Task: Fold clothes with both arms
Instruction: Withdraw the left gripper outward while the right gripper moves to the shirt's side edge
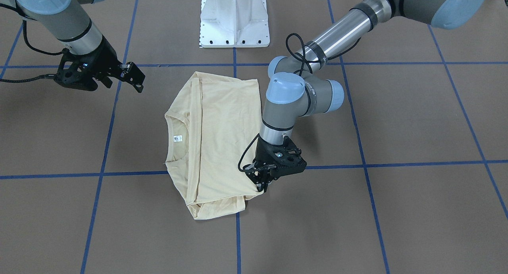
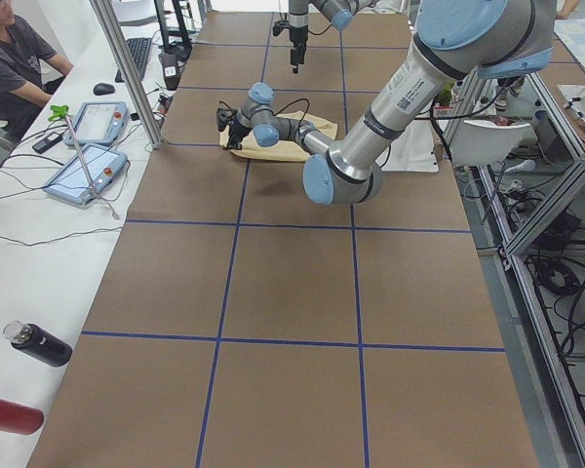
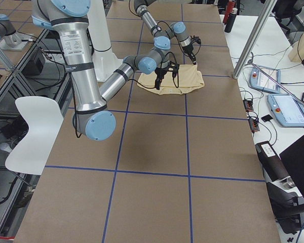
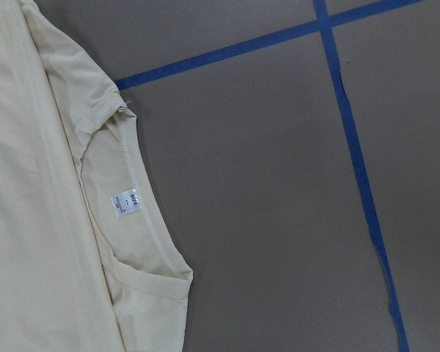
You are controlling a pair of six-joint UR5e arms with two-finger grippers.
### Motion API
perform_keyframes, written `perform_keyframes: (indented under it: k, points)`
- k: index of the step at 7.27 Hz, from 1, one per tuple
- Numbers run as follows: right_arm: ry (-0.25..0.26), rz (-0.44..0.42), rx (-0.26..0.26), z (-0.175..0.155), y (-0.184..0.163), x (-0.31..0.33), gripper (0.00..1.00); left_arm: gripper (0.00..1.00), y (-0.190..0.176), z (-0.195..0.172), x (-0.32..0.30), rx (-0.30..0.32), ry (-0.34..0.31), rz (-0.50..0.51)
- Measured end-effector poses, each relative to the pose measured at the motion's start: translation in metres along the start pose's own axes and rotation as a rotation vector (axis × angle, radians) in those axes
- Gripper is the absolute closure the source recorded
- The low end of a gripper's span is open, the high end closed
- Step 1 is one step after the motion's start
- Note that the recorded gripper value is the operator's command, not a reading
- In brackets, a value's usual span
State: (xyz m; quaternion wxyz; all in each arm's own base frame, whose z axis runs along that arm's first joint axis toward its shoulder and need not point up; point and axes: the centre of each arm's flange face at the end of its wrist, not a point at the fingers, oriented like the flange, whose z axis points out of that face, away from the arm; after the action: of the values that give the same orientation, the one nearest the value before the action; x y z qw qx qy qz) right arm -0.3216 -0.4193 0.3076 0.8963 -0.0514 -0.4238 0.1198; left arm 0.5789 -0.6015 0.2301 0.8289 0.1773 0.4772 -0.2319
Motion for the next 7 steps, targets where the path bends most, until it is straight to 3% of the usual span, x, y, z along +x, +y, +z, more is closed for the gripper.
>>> perform_keyframes:
  k: [4, 7]
  points:
    - [-0.007, -0.043, 0.036, 0.005, 0.005, -0.028, 0.0, 0.01, -0.009, -0.013, 0.001, -0.006, 0.026, 0.007]
    - [0.022, -0.11, 0.098, 0.037, 0.028, -0.068, 0.0, 0.01, -0.009, -0.064, -0.066, -0.065, 0.07, 0.054]
